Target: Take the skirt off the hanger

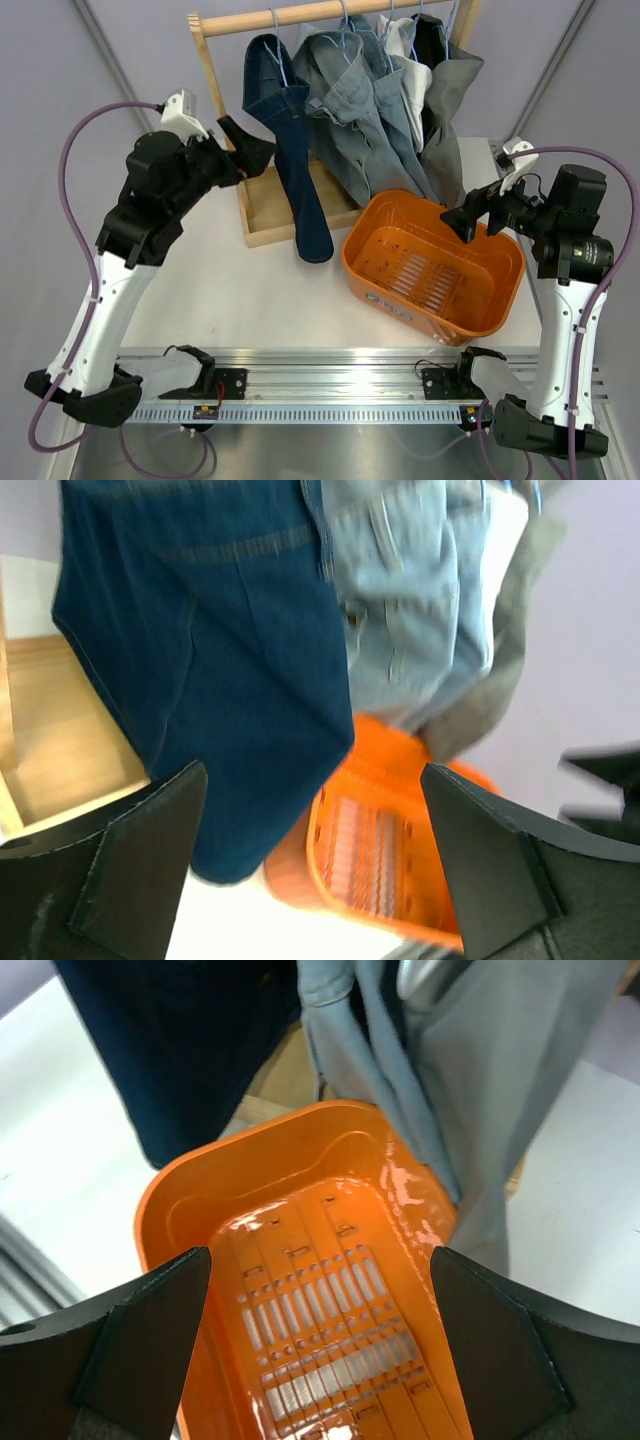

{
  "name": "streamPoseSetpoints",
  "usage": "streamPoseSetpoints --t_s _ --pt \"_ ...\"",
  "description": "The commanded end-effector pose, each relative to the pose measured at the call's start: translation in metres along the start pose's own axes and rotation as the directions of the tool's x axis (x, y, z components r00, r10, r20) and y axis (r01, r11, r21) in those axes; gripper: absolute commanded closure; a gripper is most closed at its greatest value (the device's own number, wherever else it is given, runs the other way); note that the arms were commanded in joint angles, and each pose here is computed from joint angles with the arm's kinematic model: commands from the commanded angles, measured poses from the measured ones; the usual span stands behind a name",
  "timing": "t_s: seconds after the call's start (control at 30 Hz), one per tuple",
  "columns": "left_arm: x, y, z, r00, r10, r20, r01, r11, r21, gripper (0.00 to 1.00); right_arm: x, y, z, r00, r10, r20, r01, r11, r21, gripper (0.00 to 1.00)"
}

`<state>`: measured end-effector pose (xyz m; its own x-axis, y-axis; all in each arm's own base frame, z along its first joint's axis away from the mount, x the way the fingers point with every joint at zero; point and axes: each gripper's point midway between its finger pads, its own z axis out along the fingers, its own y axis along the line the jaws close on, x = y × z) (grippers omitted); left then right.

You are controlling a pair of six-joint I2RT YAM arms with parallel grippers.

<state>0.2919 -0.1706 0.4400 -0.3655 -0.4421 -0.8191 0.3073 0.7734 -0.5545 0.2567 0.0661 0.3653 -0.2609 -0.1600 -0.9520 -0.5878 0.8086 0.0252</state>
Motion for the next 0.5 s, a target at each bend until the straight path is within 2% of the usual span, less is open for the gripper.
streamPoseSetpoints --t_s 0.0,0.13,0.47 --pt "-0.062 -0.020 0.009 0.982 -0.050 0.185 0.052 0.999 -0.003 0.11 0.000 0.019 0.001 1.000 -0.018 0.001 0.018 0.992 -0.121 0.01" --pt "-0.087 -0.028 0.043 0.972 -0.037 0.233 0.043 0.999 -0.018 0.17 -0.001 0.022 0.007 1.000 0.001 0.019 0.002 0.986 -0.168 0.00" --pt "-0.121 -0.024 0.114 0.918 0.084 0.387 -0.043 0.993 -0.113 0.20 -0.007 0.021 0.014 0.997 0.028 0.069 -0.014 0.981 -0.193 0.01"
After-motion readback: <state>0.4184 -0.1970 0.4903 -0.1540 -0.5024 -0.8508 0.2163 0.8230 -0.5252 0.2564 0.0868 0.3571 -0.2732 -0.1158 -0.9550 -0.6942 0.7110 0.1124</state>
